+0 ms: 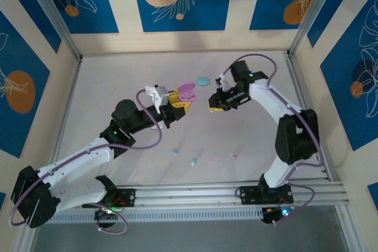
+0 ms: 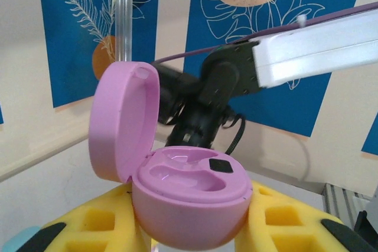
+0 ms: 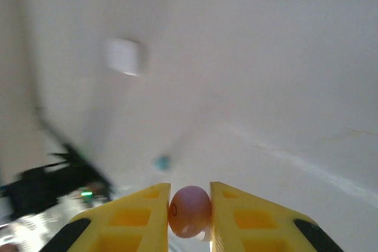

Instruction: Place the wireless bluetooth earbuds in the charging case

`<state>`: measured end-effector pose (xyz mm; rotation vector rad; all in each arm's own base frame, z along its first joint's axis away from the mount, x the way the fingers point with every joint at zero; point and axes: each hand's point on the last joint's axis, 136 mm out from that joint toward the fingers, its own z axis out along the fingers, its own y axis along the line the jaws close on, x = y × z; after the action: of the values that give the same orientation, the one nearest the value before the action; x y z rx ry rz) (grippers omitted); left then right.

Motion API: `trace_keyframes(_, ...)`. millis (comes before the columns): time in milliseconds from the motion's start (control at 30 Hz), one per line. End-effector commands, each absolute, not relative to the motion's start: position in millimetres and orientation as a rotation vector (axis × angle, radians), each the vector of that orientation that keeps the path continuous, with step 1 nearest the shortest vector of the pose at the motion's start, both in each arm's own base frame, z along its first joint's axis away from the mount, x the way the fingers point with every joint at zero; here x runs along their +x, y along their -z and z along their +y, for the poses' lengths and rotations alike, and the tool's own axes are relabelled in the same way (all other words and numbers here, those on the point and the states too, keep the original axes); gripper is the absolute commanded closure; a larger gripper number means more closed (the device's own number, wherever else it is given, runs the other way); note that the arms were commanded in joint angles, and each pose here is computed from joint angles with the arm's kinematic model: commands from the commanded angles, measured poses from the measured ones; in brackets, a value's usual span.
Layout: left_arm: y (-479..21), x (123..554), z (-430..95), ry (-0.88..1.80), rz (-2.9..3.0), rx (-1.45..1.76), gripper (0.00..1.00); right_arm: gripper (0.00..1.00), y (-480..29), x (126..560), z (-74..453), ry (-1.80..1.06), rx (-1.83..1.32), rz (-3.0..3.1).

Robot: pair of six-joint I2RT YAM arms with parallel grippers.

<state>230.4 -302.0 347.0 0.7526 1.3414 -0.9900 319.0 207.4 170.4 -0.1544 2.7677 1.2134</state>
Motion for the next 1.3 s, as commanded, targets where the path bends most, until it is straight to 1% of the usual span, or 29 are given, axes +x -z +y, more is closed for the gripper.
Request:
trace_keyframes(0, -365, 228, -298, 0.955, 1.292, 0.745, 0.78, 0.78, -242, 298, 229, -1.784, -0.211, 2.512)
trace_keyframes(200, -364, 229, -299, 0.930, 1.287, 0.762, 0.78, 0.78, -323, 274, 228, -2.118, -0.401, 2.224)
trace_keyframes(367, -362, 230, -298, 0.906, 1.285, 0.778, 0.77, 0.78, -353, 264, 227, -2.192, -0.474, 2.146)
trace_keyframes(633, -359, 229, -302, 0.899, 1.290, 0.806, 0.77, 0.78, -363, 264, 227, -2.166, -0.451, 2.166)
trace_keyframes(733, -357, 228, -306, 0.912, 1.290, 0.829, 0.77, 0.78, -365, 264, 227, -2.106, -0.437, 2.179)
trace_keyframes(967, -359, 223, -314, 0.958, 1.241, 0.865, 0.77, 0.78, -377, 258, 230, -1.941, -0.494, 2.133)
trace_keyframes(1267, -362, 224, -318, 0.983, 1.216, 0.858, 0.77, 0.77, -379, 246, 244, -1.880, -0.566, 2.126)
